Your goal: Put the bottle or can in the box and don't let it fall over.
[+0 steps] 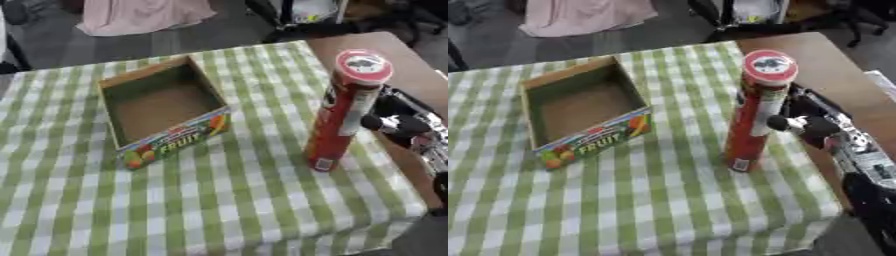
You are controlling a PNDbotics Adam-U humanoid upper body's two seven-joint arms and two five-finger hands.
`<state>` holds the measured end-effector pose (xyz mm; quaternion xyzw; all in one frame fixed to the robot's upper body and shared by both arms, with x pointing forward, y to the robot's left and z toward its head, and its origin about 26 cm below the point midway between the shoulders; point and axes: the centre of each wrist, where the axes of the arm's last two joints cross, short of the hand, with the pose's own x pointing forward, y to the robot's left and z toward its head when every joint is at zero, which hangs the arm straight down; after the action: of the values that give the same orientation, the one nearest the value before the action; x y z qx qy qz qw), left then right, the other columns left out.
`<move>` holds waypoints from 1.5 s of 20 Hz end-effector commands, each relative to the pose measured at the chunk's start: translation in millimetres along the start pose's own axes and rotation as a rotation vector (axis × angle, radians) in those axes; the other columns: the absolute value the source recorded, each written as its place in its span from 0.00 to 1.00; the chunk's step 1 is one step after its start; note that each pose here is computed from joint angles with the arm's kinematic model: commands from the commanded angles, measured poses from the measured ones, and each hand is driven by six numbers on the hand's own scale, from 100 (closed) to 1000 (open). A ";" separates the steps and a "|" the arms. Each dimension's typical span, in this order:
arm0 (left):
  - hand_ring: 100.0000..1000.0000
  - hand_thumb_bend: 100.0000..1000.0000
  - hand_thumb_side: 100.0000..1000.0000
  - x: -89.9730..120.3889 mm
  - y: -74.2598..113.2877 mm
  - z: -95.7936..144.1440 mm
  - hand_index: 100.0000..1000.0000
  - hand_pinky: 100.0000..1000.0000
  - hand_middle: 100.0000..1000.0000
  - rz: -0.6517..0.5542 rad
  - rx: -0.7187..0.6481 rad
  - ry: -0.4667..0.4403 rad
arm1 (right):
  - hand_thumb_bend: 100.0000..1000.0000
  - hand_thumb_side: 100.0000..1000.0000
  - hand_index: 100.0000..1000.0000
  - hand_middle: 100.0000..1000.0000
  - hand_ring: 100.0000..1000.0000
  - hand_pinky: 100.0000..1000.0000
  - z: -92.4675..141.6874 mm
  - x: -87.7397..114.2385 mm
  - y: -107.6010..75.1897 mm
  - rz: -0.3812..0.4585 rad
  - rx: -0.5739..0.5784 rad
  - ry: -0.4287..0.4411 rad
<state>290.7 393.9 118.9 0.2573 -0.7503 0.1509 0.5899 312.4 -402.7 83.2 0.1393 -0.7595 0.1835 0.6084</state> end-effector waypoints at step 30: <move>0.76 0.68 0.58 6.4 1.8 -3.5 0.79 0.73 0.71 -0.001 -0.002 -0.023 | 0.79 0.17 0.89 1.00 0.97 0.71 -17.0 12.6 12.0 0.008 0.025 -0.025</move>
<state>291.0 393.1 116.1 0.2550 -0.7482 0.1539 0.5928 316.3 -385.6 84.1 0.1459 -0.7568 0.1842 0.6100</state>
